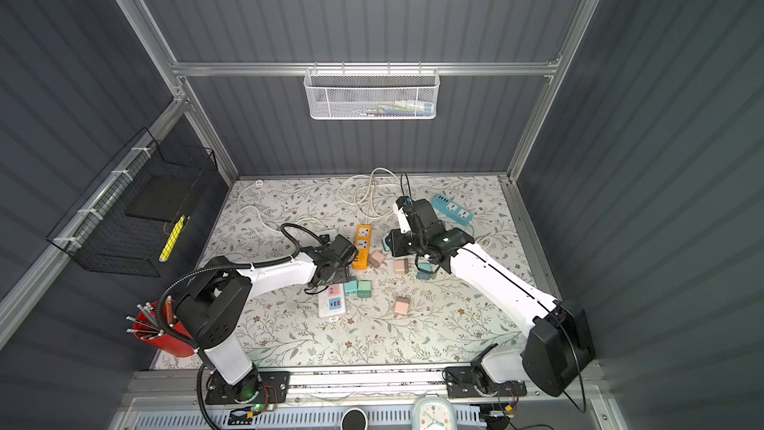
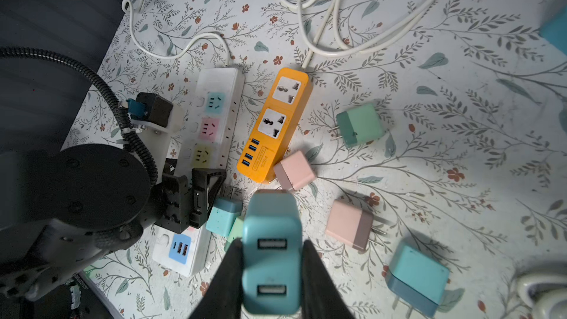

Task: Insert plugs into power strip
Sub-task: Move the socket to the center of the table, then insert the plug into the socket.

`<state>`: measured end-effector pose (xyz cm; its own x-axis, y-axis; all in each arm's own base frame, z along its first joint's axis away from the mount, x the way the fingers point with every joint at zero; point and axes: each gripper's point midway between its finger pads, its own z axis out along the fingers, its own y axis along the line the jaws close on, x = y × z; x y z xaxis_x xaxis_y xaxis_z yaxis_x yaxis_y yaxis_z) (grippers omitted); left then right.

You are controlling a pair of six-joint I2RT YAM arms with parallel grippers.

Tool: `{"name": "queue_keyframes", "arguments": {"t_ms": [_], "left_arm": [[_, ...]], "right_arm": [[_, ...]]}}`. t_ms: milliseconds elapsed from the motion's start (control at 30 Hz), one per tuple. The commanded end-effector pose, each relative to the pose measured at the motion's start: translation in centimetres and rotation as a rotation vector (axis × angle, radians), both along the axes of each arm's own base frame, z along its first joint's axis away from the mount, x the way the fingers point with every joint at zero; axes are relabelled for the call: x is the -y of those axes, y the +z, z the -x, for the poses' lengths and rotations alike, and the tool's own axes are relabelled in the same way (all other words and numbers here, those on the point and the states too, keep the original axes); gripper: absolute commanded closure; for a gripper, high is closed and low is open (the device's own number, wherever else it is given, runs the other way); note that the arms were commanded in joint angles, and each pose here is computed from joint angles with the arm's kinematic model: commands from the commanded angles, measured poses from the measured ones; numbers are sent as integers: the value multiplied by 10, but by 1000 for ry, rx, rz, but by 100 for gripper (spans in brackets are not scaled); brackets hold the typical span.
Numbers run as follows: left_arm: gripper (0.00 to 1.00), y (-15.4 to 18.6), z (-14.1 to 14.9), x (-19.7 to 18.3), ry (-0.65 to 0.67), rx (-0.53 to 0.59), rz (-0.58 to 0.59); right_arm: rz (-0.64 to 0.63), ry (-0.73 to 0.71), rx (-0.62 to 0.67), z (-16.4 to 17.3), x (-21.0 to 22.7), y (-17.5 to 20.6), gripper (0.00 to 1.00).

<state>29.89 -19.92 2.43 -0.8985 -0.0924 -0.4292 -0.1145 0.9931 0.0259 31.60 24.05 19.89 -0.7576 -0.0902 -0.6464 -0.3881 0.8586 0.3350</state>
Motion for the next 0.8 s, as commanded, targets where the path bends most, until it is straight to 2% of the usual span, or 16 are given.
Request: {"name": "queue_keyframes", "arguments": {"t_ms": [0, 100, 233, 367, 533, 633, 767], "left_arm": [[20, -15, 17, 5, 3, -80, 18], [9, -3, 14, 7, -33, -66, 11], [2, 23, 8, 11, -90, -17, 26], [0, 60, 0, 6, -119, 52, 7], [0, 94, -13, -32, -24, 117, 76], [0, 96, -17, -59, 56, 121, 107], [0, 99, -14, -76, 104, 149, 79]], "right_arm": [[-1, -10, 17, -6, -6, 9, 88], [8, -12, 16, -8, -10, 9, 88], [24, -25, 16, -13, -15, 9, 88], [41, -27, 10, -17, -25, 5, 88], [57, -23, 7, -24, -46, 0, 88], [65, -19, 9, -30, -63, -3, 89], [76, -14, 11, -39, -86, -9, 89]]}}
